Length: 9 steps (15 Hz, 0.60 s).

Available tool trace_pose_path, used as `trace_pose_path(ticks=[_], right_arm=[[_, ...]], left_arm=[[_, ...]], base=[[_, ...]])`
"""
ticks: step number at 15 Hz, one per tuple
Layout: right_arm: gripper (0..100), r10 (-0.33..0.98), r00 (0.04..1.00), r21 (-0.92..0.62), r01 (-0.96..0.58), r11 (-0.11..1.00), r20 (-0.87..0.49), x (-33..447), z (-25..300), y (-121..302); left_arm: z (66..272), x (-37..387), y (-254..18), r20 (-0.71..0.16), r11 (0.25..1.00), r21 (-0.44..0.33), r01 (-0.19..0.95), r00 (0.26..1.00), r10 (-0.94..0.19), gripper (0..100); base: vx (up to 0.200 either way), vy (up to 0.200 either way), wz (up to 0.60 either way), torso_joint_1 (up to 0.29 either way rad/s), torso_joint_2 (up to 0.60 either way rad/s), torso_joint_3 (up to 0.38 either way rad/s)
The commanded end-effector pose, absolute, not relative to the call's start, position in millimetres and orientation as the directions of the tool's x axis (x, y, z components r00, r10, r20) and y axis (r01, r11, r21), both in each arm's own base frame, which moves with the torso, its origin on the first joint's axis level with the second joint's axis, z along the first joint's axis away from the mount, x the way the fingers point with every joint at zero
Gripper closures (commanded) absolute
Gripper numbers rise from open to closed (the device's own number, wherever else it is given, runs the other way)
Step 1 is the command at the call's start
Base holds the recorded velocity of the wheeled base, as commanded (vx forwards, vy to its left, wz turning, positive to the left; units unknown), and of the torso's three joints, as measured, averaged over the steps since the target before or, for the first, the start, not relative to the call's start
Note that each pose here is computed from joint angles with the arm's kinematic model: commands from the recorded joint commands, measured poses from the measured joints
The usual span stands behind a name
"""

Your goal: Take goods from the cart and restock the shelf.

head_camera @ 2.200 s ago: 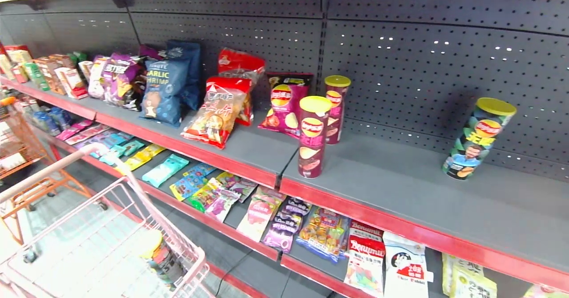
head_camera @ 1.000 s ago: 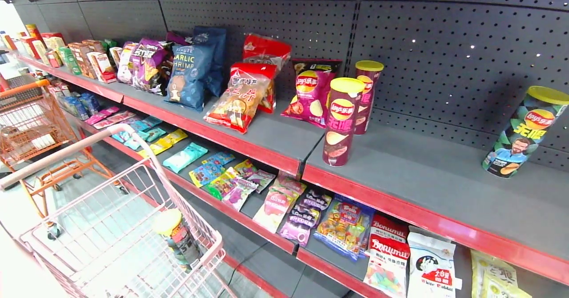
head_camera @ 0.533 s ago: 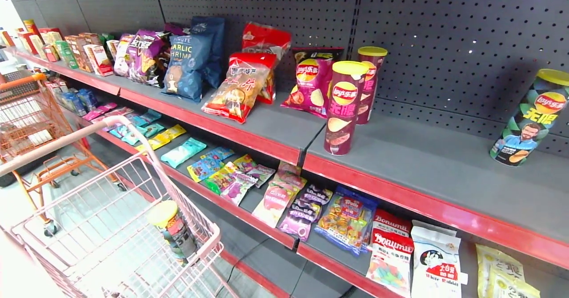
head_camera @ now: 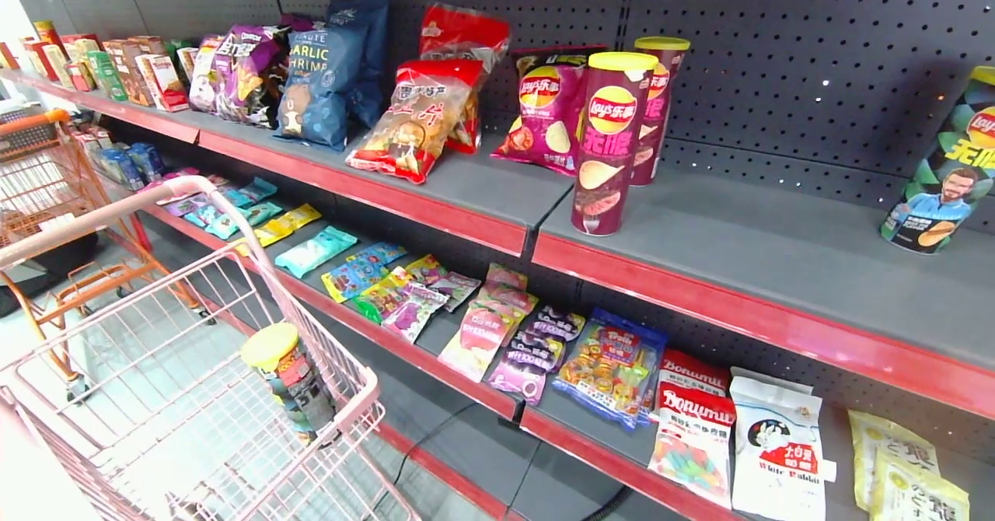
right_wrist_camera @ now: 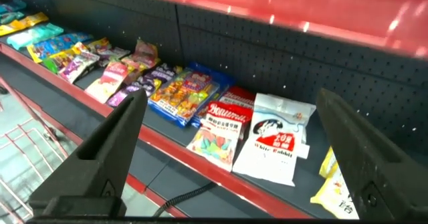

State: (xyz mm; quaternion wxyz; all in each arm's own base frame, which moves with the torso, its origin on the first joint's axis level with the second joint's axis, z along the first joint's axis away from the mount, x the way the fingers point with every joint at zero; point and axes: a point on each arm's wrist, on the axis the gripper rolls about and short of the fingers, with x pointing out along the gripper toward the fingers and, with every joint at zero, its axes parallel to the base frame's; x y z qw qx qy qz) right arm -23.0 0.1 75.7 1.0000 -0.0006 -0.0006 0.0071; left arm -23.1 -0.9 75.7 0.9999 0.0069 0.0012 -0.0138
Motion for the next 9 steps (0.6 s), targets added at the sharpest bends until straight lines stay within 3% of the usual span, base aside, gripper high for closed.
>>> trace_pose_path(ticks=[1, 4, 8, 9], right_arm=[[0, 0.015, 1.000, -0.002, -0.015, 1.000, 0.000, -22.9, 75.7, 0.1], [0, 0.015, 1.000, -0.002, -0.015, 1.000, 0.000, -22.9, 75.7, 0.1], [0, 0.015, 1.000, 0.000, -0.015, 1.000, 0.000, -22.9, 75.7, 0.1], [0, 0.015, 1.000, -0.002, -0.015, 1.000, 0.000, -22.9, 75.7, 0.1]], left_arm=[[75.7, -23.0, -0.9, -0.003, 1.000, 0.014, 0.028, 1.000, -0.028, 0], [75.7, -23.0, -0.9, -0.003, 1.000, 0.014, 0.028, 1.000, -0.028, 0], [75.7, -23.1, -1.6, -0.003, 0.998, 0.007, 0.060, 0.998, -0.060, 0], [85.9, -24.4, -0.9, 0.028, 1.000, 0.007, 0.026, 0.999, -0.026, 0]], base=[[0.000, 0.000, 0.00, -0.207, 0.55, 0.349], [0.000, 0.000, 0.00, -0.181, 0.52, 0.329], [0.000, 0.000, 0.00, -0.045, 0.13, 0.085], [0.000, 0.000, 0.00, 0.000, 0.00, 0.000]])
